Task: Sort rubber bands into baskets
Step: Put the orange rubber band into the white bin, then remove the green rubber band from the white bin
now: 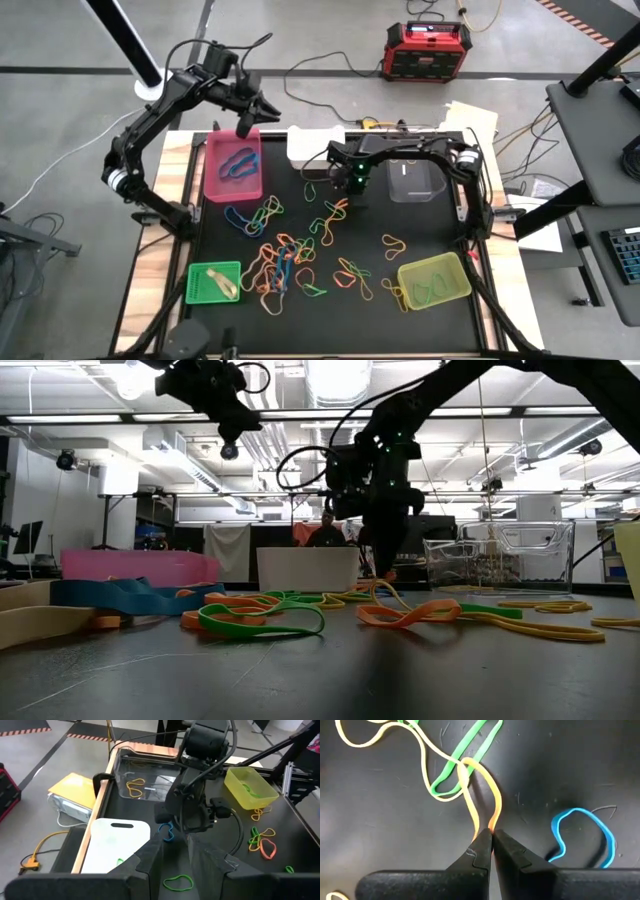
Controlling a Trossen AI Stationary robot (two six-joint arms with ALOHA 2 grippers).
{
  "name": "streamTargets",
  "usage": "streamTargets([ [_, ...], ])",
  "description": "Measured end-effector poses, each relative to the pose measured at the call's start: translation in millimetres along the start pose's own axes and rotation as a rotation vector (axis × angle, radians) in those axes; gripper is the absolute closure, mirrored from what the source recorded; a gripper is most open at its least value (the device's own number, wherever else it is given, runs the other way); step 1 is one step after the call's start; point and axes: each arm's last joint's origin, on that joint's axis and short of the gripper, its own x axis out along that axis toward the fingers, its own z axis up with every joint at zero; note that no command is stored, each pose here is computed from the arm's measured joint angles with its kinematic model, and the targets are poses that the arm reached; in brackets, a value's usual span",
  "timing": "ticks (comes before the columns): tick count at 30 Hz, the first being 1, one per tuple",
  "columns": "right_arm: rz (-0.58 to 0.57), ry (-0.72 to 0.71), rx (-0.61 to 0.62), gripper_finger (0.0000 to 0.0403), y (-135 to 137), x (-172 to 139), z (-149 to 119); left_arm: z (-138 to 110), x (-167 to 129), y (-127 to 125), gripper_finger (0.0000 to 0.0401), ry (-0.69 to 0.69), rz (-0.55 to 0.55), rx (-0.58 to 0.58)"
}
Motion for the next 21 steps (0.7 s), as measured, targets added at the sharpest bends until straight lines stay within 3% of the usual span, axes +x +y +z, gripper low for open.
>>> streamTargets([
  [5, -0.019, 0.000, 0.044, 0.0358, 2, -6, -1, 2, 3, -3, 0.0323, 0.024, 0.030, 0.014],
  [12, -0.188, 0.018, 0.029, 0.0276, 0, -17, 0, 6, 4, -1, 0.0323, 0.022, 0.087, 0.056],
  [17, -0.319, -0.198, -0.031, 0.0256, -9, -67, 15, 5, 0, 4, 0.0323, 0.019, 0.130, 0.111],
  [21, -0.438, -0.397, -0.037, 0.0261, -32, -108, 26, 6, -3, 9, 0.0323, 0.040, 0.220, 0.147],
])
